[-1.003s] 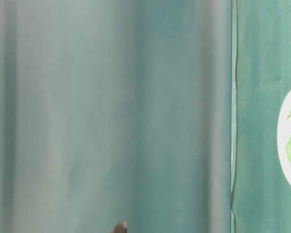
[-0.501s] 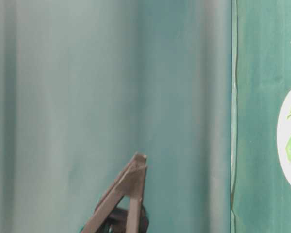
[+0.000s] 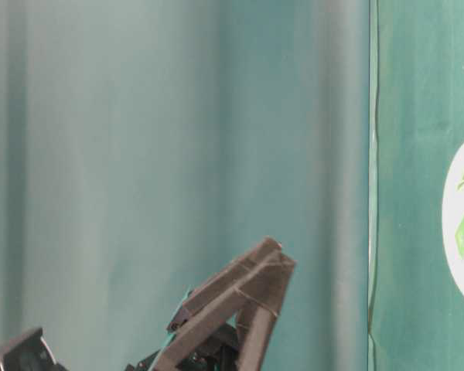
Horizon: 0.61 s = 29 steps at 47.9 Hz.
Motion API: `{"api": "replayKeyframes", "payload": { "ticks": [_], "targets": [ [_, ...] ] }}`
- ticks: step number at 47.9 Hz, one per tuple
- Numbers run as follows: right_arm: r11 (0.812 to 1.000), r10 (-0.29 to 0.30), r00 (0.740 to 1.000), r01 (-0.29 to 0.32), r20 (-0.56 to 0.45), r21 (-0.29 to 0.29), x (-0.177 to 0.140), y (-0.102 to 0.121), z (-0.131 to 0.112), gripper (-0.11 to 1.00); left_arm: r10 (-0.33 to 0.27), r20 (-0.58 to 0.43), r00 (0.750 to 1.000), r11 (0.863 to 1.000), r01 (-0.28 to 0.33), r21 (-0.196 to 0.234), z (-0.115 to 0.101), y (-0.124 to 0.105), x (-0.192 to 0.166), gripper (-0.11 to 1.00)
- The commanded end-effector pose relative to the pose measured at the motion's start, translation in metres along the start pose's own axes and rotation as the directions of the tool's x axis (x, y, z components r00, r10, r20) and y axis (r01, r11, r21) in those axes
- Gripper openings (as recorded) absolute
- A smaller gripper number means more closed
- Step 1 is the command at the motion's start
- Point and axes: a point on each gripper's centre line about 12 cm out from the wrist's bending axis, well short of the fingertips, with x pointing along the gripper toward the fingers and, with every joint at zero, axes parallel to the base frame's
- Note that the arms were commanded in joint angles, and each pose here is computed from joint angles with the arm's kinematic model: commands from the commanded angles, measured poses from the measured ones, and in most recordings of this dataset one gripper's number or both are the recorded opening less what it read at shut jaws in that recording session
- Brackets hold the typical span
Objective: Peel off the duct tape with your right arm.
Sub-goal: 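Rotate the left gripper and close it on the tape roll's rim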
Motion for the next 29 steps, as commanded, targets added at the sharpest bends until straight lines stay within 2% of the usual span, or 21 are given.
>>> {"api": "replayKeyframes", "payload": {
  "ticks": [1, 11, 23, 29],
  "targets": [
    [1.000, -0.001, 1.000, 0.001, 0.017, 0.000, 0.002, 0.000, 0.005, 0.84, -0.012, -0.043, 0.999, 1.000, 0.012, 0.005, 0.014, -0.005, -0.001, 0.98],
    [1.000, 0.000, 1.000, 0.000, 0.015, 0.000, 0.002, 0.000, 0.004, 0.84, -0.014, -0.224, 0.975, 1.000, 0.018, 0.016, 0.012, -0.006, 0.003, 0.98],
    [1.000, 0.000, 1.000, 0.000, 0.011, 0.002, 0.001, 0.000, 0.003, 0.84, -0.028, -0.323, 0.946, 0.987, 0.076, 0.139, 0.014, -0.013, 0.016, 0.97],
    [1.000, -0.001, 1.000, 0.001, 0.009, 0.003, 0.001, 0.000, 0.002, 0.84, -0.030, -0.349, 0.937, 0.983, 0.091, 0.159, 0.014, -0.015, 0.021, 0.97]
  ]
}}
